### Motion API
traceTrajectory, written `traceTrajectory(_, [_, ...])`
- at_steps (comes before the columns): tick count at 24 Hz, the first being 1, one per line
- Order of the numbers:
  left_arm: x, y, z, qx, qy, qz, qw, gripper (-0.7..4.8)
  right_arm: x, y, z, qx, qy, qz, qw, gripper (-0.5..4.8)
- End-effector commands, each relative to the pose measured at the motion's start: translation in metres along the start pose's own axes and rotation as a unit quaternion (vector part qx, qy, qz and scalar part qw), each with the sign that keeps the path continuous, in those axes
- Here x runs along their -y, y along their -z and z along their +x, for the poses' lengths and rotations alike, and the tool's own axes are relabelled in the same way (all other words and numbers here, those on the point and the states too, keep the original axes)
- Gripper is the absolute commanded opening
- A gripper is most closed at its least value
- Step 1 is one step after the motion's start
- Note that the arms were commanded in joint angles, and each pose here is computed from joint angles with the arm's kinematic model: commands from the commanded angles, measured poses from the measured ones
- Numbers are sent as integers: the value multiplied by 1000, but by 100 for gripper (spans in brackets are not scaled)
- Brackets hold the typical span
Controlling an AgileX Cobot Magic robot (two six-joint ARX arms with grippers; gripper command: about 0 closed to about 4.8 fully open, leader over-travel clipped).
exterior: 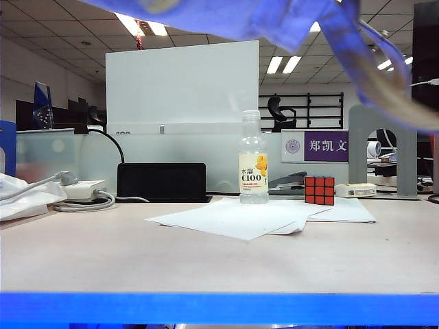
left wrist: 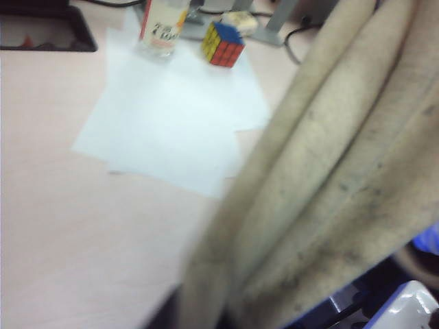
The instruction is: Take the glasses case out of the canvas bag and put it on the table.
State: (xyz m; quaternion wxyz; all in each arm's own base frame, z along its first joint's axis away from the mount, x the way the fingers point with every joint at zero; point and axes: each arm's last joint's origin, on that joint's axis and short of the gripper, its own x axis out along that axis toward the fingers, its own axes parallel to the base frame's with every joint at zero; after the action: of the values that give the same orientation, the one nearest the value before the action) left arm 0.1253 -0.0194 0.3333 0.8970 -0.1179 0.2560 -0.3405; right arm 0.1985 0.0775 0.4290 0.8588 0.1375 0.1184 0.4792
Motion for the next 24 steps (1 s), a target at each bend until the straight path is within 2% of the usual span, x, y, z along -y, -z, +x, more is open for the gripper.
traceTrajectory(1, [0,-4,1,10,23,5,1000,362,-8,-10,-3,35,-2,-28,999,71])
traceTrajectory(3, [-1,-5,3,9,27,3,1000,455,-8,-9,-2,28,-9,-25,999,71])
traceTrajectory(4, [-2,-5,4,8,28,0,1000,469,-9,-9,-2,26,-13,-25,999,71])
traceTrajectory(8, [-2,-9,5,19,44,-9,999,470,-12,-7,0,19,-29,-24,999,71])
traceTrajectory(13, [0,-23,4,70,56,17,996,469,-19,0,7,-11,-51,-8,999,71])
traceTrajectory(16, [0,-30,4,94,66,19,993,469,-27,4,11,-25,-77,-8,997,71])
traceTrajectory(20, [-4,-38,13,86,127,5,988,469,-34,10,16,-48,-100,1,994,72])
traceTrajectory(24, [-9,-43,24,68,202,15,977,469,-41,16,18,-75,-133,13,988,72])
